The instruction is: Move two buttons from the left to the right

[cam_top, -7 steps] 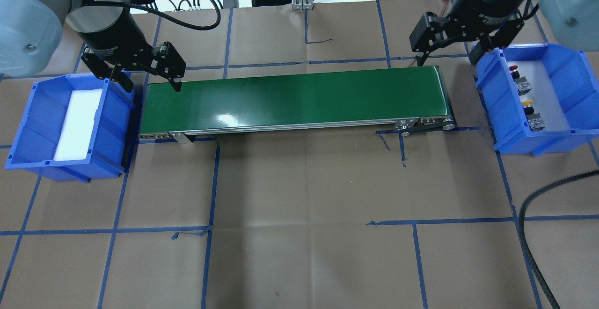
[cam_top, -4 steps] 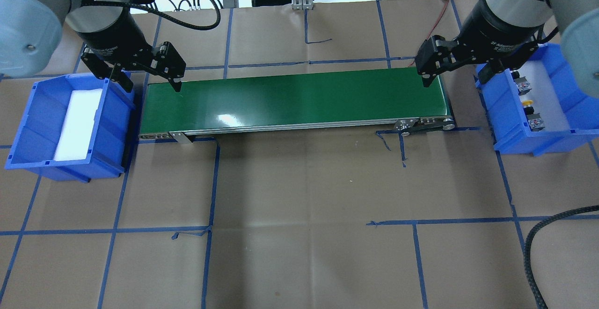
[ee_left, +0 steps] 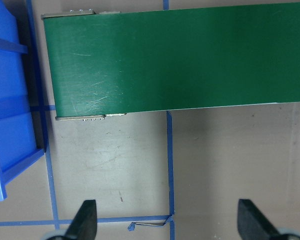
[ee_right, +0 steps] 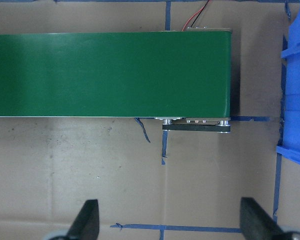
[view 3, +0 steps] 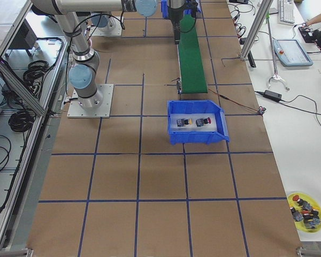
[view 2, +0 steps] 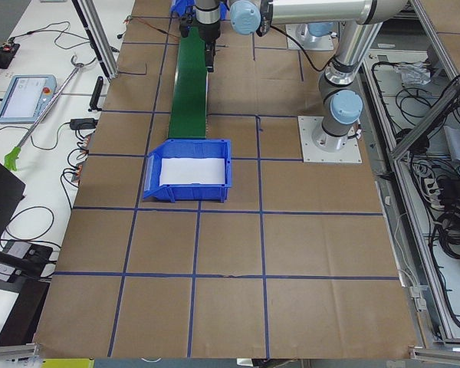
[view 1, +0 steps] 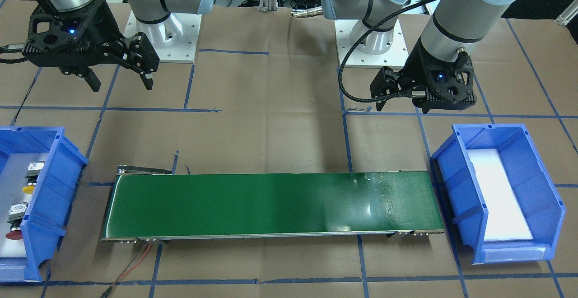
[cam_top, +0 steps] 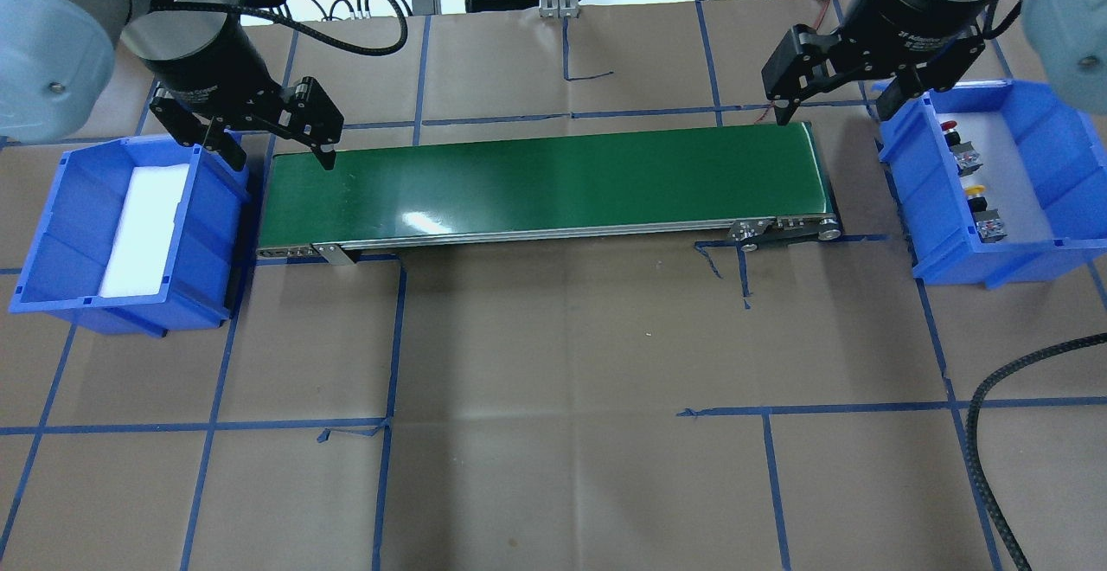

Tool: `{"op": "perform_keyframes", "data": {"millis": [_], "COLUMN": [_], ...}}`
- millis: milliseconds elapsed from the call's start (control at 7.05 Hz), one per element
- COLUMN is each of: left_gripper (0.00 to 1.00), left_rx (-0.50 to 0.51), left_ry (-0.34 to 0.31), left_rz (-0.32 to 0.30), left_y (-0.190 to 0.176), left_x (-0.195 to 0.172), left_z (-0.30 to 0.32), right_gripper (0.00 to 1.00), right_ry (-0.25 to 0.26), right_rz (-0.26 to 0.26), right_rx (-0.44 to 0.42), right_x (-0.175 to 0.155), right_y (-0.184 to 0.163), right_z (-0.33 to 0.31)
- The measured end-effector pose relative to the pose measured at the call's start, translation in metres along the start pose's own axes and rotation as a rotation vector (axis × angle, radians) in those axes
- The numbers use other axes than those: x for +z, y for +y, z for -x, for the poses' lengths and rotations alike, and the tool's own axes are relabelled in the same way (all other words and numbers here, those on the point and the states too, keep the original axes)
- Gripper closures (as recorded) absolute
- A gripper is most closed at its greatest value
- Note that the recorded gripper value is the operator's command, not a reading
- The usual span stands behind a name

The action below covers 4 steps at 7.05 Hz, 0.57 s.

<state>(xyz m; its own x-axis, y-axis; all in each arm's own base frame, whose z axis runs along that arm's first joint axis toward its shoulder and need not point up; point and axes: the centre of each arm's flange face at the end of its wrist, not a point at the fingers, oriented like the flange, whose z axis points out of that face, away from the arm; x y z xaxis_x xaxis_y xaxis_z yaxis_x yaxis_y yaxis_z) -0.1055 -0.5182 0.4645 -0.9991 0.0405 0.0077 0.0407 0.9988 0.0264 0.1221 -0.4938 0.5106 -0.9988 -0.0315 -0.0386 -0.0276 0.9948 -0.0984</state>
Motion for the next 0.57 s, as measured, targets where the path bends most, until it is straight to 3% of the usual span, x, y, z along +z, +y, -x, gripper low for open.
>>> {"op": "perform_keyframes", "data": {"millis": [567], "left_gripper": [0.00], "left_rx": [0.000], "left_ry": [-0.001], "left_rz": [0.000], "left_y": [0.0000], "left_x": [0.0000], "left_z": [0.0001], "right_gripper": [0.00], "right_ry": [-0.002], "right_rz": [-0.006], "right_rx": [-0.003], "right_x": [0.0007], "right_y": [-0.0043], "right_z": [-0.0001]}}
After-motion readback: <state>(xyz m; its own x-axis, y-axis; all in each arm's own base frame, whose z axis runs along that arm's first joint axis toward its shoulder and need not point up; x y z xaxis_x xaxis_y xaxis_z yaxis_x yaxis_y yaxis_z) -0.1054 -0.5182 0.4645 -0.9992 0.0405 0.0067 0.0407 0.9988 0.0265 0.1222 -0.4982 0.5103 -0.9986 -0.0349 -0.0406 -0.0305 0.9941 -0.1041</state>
